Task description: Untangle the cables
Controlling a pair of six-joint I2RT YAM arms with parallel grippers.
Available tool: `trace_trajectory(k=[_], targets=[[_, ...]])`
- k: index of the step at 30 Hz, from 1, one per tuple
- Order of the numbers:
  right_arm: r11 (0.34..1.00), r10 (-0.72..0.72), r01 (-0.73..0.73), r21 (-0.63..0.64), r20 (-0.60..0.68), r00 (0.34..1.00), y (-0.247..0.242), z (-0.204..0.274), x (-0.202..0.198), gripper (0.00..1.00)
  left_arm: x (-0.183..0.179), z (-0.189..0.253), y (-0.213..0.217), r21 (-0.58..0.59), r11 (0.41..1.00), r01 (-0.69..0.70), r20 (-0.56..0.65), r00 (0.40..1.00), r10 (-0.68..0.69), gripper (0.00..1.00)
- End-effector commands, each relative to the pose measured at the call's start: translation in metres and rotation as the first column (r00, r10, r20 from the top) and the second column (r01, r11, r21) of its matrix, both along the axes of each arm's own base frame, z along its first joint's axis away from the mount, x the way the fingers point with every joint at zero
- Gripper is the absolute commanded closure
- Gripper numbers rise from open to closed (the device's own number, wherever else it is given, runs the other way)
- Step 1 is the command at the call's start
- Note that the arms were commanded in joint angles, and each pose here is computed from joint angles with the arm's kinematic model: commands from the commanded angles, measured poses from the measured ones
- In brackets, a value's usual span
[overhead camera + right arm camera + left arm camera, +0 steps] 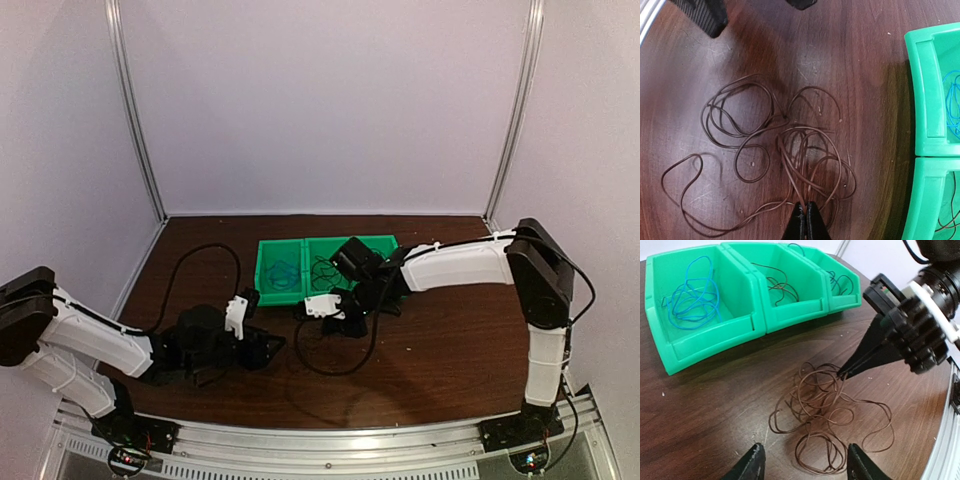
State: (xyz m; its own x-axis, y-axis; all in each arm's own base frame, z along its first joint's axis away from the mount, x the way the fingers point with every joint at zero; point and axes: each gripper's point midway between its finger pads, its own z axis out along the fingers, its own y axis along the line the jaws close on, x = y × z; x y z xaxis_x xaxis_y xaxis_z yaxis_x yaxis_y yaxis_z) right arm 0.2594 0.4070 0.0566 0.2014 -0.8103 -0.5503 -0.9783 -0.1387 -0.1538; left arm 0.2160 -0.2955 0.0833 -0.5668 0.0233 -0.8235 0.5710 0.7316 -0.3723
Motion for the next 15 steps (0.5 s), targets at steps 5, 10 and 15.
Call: trace_trajectory(k=[5,10,15], targets=[[0.986,0.034,-0.030,0.163,-0.025,0.999,0.013,0.126,-0.017,1.00,-0.021,0.084,-0.038,-0.139,0.949,0.283,0.419,0.885,-0.203,0.36],[0.966,0.069,-0.059,0.253,-0.033,0.997,0.014,0.186,-0.030,1.00,0.004,0.075,-0.081,-0.044,0.951,0.305,0.474,0.844,-0.249,0.36],[0.945,0.069,-0.055,0.324,-0.033,0.997,0.012,0.221,-0.034,1.00,0.020,0.055,-0.108,-0.067,0.950,0.304,0.460,0.855,-0.241,0.50]])
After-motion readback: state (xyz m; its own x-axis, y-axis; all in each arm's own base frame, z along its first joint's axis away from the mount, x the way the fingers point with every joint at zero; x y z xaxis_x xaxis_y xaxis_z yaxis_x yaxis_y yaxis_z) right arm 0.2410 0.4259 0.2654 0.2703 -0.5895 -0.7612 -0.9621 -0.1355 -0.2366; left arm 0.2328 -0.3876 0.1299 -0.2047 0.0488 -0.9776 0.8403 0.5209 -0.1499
